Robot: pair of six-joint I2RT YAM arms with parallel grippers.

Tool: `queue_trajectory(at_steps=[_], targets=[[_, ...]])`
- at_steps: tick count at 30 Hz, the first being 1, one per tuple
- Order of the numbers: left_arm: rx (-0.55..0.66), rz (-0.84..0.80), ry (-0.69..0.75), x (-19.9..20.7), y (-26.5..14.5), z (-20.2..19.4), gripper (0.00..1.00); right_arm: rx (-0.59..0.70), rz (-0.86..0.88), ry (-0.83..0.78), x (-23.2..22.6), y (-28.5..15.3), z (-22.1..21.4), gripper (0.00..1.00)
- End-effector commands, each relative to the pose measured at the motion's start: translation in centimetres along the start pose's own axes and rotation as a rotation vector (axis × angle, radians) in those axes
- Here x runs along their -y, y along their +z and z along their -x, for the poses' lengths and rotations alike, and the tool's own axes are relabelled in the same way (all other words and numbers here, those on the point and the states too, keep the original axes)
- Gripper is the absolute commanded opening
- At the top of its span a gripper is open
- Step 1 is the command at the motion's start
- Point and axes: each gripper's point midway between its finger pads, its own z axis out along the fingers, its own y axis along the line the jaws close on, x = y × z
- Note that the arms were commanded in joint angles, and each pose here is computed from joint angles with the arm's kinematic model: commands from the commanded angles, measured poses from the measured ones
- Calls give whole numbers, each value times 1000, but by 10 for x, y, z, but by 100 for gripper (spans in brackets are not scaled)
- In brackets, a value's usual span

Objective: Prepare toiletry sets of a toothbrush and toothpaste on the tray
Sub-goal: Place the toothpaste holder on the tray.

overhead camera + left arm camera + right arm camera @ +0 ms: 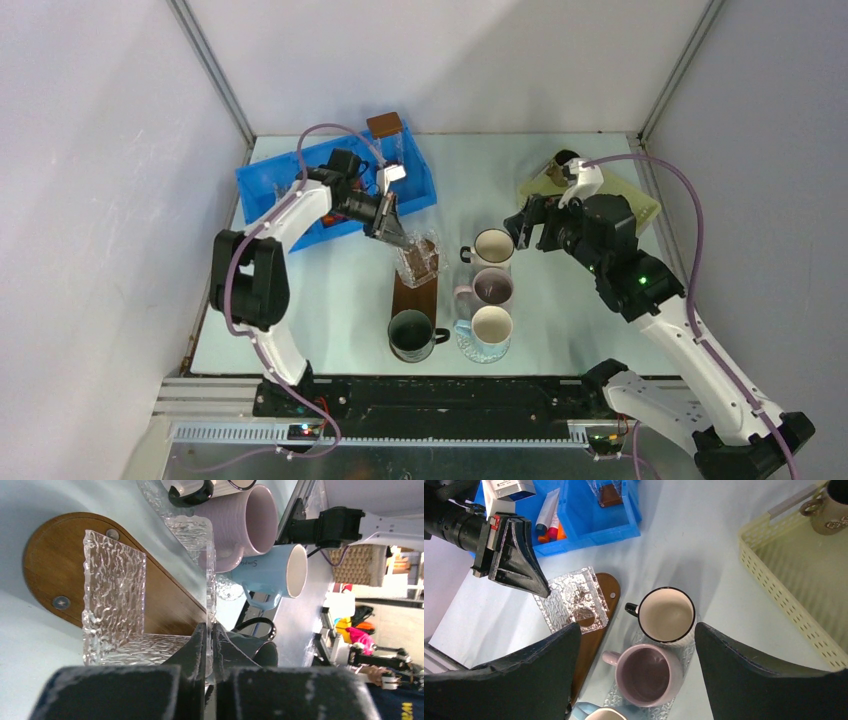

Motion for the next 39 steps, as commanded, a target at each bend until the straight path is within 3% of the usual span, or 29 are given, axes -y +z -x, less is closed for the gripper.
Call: queue_trajectory(at_steps=[1,4,11,17,22,25,28,31,39], targets=[[-17,-33,40,-4,-6,4,10,18,8,-6,1,-3,4,86],[-27,-7,8,-19,-8,4,28,4,31,-4,-2,-3,2,86],[-9,102,1,-44,-19,17,56,-15,38,2,-2,-3,-4,85],[37,275,5,-56,-36,36,74,-16,47,0,-3,-5,-4,86],[160,469,-3,-56,-58,49,80,-17,42,-9,-1,-8,-4,86],[264,643,-122,-64,-75,46,85,-11,39,-14,0,-9,-3,86],[434,717,-234,-48,-88,51,88,-8,29,-19,3,-12,-3,85],[547,805,-299,-43,-94,42,88,-2,10,-25,7,-16,-2,86],[657,895,-432,-38,-58,25,81,35,-55,-61,22,-33,3,86]])
